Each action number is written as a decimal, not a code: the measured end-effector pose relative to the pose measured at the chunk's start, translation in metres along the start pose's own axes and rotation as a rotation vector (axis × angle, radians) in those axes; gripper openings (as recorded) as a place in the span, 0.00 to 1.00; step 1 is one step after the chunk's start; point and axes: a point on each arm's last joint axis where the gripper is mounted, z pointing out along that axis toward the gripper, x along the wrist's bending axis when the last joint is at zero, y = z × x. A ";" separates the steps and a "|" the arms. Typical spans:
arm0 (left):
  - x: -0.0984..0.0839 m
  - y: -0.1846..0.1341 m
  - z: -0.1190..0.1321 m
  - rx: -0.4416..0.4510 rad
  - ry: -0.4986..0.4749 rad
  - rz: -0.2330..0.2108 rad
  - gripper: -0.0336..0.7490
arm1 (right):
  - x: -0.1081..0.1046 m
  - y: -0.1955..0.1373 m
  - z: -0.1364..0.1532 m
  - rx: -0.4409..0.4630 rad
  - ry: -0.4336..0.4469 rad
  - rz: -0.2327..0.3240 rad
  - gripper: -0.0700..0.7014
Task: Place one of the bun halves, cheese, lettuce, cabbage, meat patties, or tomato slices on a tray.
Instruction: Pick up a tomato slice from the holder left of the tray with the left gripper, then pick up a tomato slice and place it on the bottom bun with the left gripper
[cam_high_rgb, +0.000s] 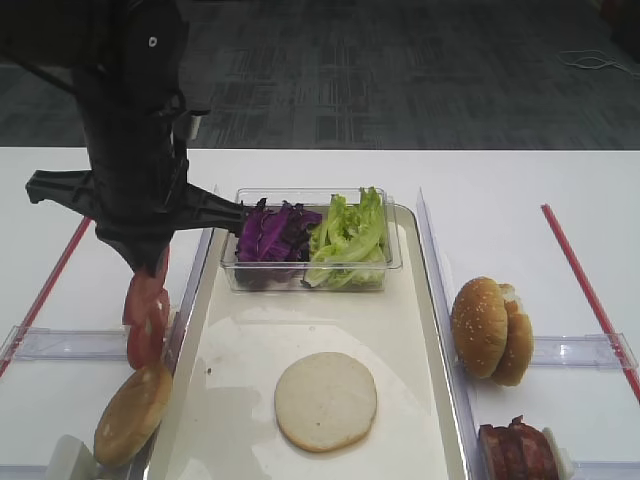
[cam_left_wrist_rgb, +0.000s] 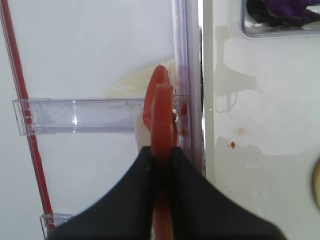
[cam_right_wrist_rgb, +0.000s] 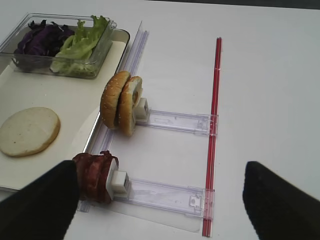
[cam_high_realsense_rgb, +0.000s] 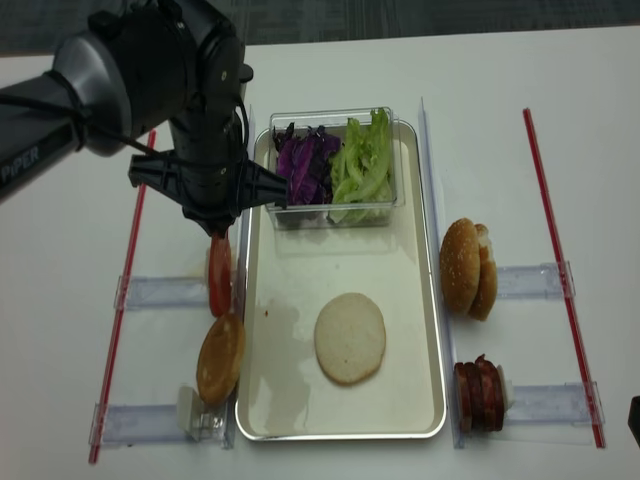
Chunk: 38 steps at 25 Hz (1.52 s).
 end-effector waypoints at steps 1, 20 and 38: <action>0.001 0.000 -0.001 0.002 0.001 -0.001 0.14 | 0.000 0.000 0.000 0.000 0.000 0.000 0.94; 0.012 -0.037 -0.011 0.017 -0.045 -0.009 0.14 | 0.000 0.000 0.000 0.000 0.000 0.000 0.94; -0.001 -0.068 -0.015 -0.040 -0.155 -0.046 0.14 | 0.000 0.000 0.000 0.000 0.002 0.001 0.94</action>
